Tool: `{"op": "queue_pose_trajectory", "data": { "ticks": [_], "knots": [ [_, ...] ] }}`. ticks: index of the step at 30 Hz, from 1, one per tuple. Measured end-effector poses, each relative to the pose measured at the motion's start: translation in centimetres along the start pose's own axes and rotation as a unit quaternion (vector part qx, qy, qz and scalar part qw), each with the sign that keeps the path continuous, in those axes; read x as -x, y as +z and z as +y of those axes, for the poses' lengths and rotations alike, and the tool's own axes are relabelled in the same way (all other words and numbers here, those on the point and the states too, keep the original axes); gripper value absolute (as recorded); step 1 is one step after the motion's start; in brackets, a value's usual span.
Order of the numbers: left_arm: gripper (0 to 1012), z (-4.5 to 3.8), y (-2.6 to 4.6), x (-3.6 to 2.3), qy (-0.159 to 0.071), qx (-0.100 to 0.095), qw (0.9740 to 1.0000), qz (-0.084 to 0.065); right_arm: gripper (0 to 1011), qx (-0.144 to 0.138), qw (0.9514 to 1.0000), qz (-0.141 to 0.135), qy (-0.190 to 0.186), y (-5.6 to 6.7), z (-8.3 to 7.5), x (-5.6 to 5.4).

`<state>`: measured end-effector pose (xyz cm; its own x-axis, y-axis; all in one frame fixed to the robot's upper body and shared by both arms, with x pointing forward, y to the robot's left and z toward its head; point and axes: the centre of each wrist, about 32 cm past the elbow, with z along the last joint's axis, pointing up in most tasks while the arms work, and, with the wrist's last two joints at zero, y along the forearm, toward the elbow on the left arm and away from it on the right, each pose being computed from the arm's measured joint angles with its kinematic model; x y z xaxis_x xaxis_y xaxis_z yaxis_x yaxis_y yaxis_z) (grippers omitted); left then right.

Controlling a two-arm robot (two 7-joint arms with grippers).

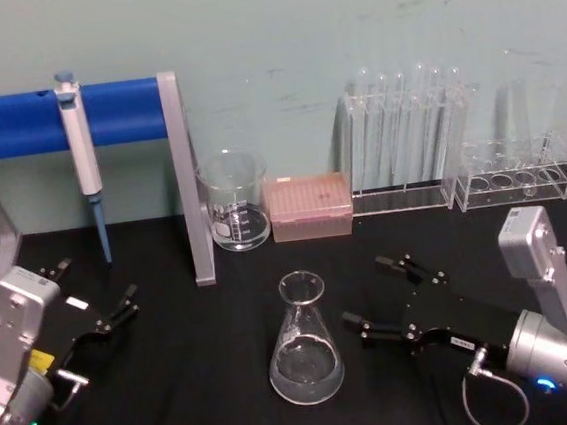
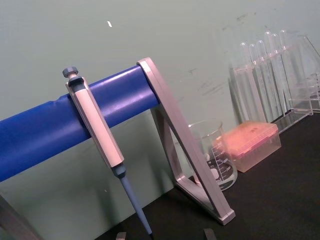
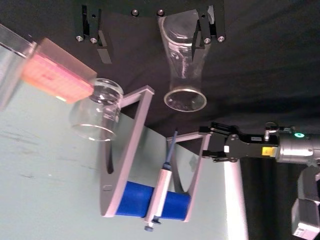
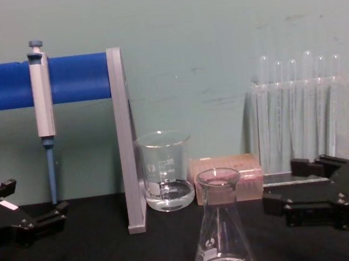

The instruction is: Grasp the erlenmeyer flask with one hand, shake it three times, then place it back.

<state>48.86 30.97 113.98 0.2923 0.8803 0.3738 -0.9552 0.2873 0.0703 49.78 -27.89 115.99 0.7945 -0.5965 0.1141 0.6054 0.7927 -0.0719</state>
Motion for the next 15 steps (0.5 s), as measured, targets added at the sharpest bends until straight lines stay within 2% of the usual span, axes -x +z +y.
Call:
{"op": "queue_pose_trajectory", "data": {
  "ticks": [15],
  "knots": [
    [1001, 0.00, 0.00, 0.00, 0.000, 0.000, 1.0000, 0.000, 1002, -0.005, 0.9992, 0.003, 0.040, -0.1, 2.2, -0.1]
  ]
}}
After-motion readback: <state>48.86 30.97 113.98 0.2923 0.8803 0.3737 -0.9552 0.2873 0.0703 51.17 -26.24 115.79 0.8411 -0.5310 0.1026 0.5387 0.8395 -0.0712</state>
